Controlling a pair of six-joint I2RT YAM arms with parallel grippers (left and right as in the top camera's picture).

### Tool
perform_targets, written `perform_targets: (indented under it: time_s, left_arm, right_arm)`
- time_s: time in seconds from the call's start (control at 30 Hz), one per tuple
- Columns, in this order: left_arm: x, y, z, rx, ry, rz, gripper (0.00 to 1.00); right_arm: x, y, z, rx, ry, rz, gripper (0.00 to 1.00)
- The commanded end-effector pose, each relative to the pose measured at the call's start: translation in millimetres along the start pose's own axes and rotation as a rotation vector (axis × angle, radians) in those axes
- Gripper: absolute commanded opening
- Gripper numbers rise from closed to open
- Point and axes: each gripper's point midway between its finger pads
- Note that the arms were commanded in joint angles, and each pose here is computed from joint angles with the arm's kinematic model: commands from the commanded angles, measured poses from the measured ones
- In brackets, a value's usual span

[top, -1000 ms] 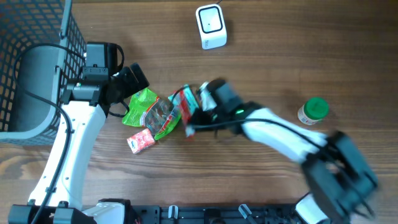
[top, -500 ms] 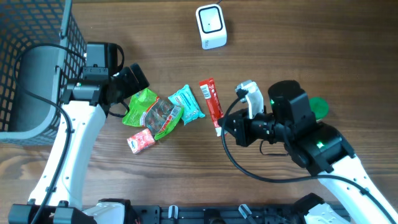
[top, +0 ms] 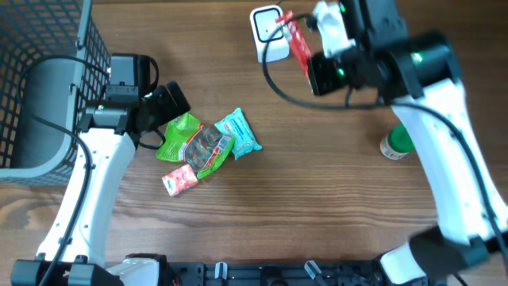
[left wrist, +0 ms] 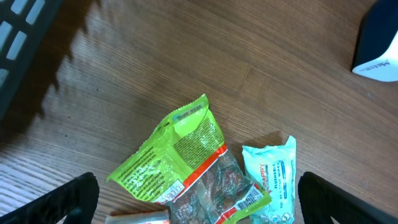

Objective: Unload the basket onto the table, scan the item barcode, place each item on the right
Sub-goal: 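Carry the red package to the scanner and hold it under the window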

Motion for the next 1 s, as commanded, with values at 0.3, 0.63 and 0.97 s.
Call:
perform_targets:
  time_s: [0.3, 0.63, 0.97]
  left_arm:
    - [-0.7, -3.0, -0.4, -0.013, 0.001, -0.007, 1.00]
    - [-0.7, -3.0, -0.4, -0.013, 0.001, -0.007, 1.00]
    - [-0.7, -3.0, -0.4, -0.013, 0.001, -0.007, 1.00]
  right_arm:
    - [176.2, -42.6, -93.7, -0.506, 0.837, 0.246, 0.04]
    - [256.6, -45.3, -98.5, -0.684, 1.030, 0.302, 0.04]
    - [245.2, -48.6, -89.4, -0.640, 1.027, 0.268, 0.04]
Point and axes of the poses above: each gripper's point midway between its finger pads, its own x axis out along the fingers, its own z axis along the line the jaws close on, y = z × x, and after that the axes turned 10 degrees about -x, right-handed
